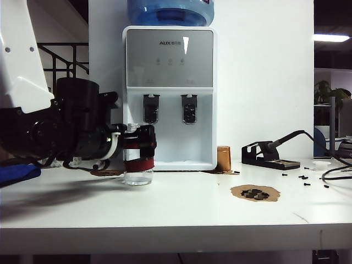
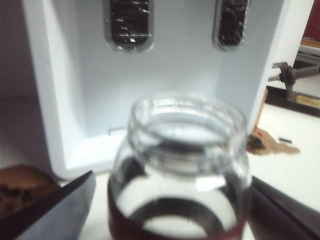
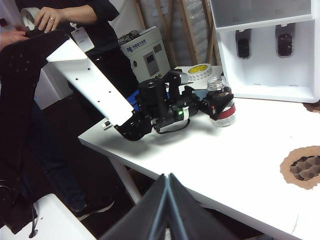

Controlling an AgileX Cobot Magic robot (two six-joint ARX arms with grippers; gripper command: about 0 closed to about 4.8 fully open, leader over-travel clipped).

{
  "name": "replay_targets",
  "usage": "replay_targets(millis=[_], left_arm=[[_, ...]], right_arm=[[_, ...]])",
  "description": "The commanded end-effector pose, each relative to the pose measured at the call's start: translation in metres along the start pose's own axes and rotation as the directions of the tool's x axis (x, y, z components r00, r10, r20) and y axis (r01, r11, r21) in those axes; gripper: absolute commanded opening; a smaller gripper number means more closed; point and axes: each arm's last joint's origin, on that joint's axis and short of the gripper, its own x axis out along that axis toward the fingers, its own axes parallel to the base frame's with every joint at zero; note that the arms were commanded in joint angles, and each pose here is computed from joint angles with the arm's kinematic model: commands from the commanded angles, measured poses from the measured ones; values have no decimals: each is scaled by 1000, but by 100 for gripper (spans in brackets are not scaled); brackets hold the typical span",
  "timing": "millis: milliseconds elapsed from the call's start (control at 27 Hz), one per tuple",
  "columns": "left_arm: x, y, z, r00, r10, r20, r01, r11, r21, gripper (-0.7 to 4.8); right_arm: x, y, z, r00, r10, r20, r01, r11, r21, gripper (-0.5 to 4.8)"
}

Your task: Pick up the water bottle with two loops of red belts, then reach the front water dispenser and gently press the gray-black baffle horizontally to get a little water.

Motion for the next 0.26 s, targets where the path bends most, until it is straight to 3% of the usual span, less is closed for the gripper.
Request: replay_targets(millis=[37,259], left_arm=[[-13,-1,-5,999,-9,-32,9,1000,-1,473],[-30,-1,-6,1000,-16,-10,16,1000,-1,473]], right_arm=[[0,1,1,1000,4,8,-4,1000,-12,0],[0,1,1,1000,4,8,-4,1000,-12,0]])
